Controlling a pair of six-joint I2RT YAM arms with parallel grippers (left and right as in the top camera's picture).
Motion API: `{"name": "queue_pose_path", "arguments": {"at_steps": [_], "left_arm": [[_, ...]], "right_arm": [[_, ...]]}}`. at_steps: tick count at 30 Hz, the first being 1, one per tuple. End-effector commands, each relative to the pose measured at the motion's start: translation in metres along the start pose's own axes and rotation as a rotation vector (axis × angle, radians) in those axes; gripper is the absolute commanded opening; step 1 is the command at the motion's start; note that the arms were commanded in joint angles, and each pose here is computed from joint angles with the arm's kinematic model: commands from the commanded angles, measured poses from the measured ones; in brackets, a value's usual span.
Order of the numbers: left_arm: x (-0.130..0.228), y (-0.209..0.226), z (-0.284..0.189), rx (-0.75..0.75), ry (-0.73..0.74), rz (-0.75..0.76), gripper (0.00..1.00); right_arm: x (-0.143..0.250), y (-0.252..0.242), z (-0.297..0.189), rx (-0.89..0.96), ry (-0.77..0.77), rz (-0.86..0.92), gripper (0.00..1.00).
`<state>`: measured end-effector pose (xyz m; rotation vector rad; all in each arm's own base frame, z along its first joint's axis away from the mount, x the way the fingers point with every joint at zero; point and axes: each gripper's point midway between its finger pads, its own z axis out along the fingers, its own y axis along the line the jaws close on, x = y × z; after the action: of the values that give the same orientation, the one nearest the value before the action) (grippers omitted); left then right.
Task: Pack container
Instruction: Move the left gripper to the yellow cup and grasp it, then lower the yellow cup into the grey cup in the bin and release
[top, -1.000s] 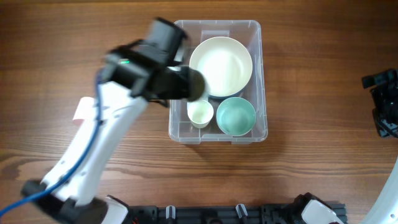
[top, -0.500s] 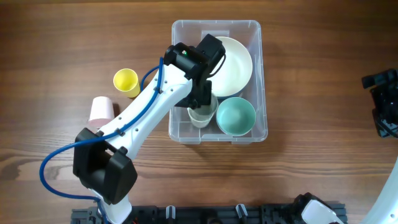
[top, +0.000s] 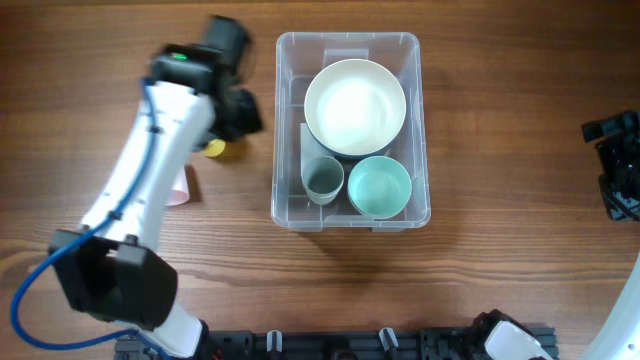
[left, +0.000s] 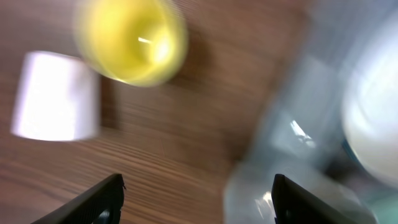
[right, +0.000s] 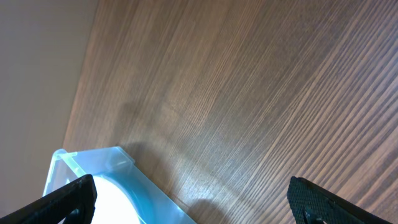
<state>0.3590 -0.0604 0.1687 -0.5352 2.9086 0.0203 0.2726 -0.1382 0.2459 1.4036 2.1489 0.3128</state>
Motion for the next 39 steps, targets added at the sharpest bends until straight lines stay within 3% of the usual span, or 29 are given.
{"name": "queue_pose_path", "arguments": {"at_steps": [1, 6, 11, 13, 16, 17, 18, 19, 22, 26, 29, 32, 39], "left_arm": [[-0.025, 0.035, 0.017, 0.054, 0.045, -0.046, 0.76], [-0.051, 0.054, 0.05, 0.11, 0.064, -0.063, 0.66], [-0.051, 0.057, 0.098, 0.068, 0.146, -0.076, 0.55], [-0.047, 0.059, 0.113, 0.052, 0.183, -0.079, 0.41], [-0.041, 0.065, 0.132, 0.017, 0.232, -0.086, 0.33], [-0.041, 0.066, 0.133, 0.016, 0.236, -0.089, 0.25], [-0.041, 0.067, 0.133, 0.017, 0.234, -0.092, 0.08], [-0.043, 0.067, 0.131, 0.019, 0.227, -0.092, 0.04], [-0.048, 0.067, 0.108, 0.028, 0.2, -0.093, 0.04], [-0.044, 0.049, 0.027, 0.12, 0.162, -0.07, 0.04], [-0.012, 0.007, -0.039, 0.25, 0.113, 0.039, 0.04], [0.033, -0.035, -0.073, 0.277, 0.085, 0.219, 0.04], [0.091, -0.093, -0.044, 0.079, 0.061, 0.41, 0.04]], "right_arm": [[-0.001, 0.001, 0.0, -0.008, 0.002, 0.008, 1.0], [-0.001, 0.001, 0.0, -0.008, 0.002, 0.008, 1.0], [-0.001, 0.001, 0.0, -0.008, 0.002, 0.008, 1.0], [-0.001, 0.001, 0.0, -0.008, 0.002, 0.009, 1.0], [-0.001, 0.001, 0.0, -0.008, 0.002, 0.008, 1.0], [-0.001, 0.001, 0.0, -0.008, 0.002, 0.008, 0.99], [-0.001, 0.001, 0.0, -0.008, 0.002, 0.009, 1.0], [-0.001, 0.001, 0.0, -0.008, 0.002, 0.008, 1.0], [-0.001, 0.001, 0.0, -0.008, 0.002, 0.009, 1.0], [-0.001, 0.001, 0.0, -0.008, 0.002, 0.008, 1.0], [-0.001, 0.002, 0.0, -0.008, 0.001, 0.008, 1.0], [-0.001, 0.001, 0.0, -0.008, 0.002, 0.009, 1.0], [-0.001, 0.001, 0.0, -0.008, 0.001, 0.008, 1.0]]}}
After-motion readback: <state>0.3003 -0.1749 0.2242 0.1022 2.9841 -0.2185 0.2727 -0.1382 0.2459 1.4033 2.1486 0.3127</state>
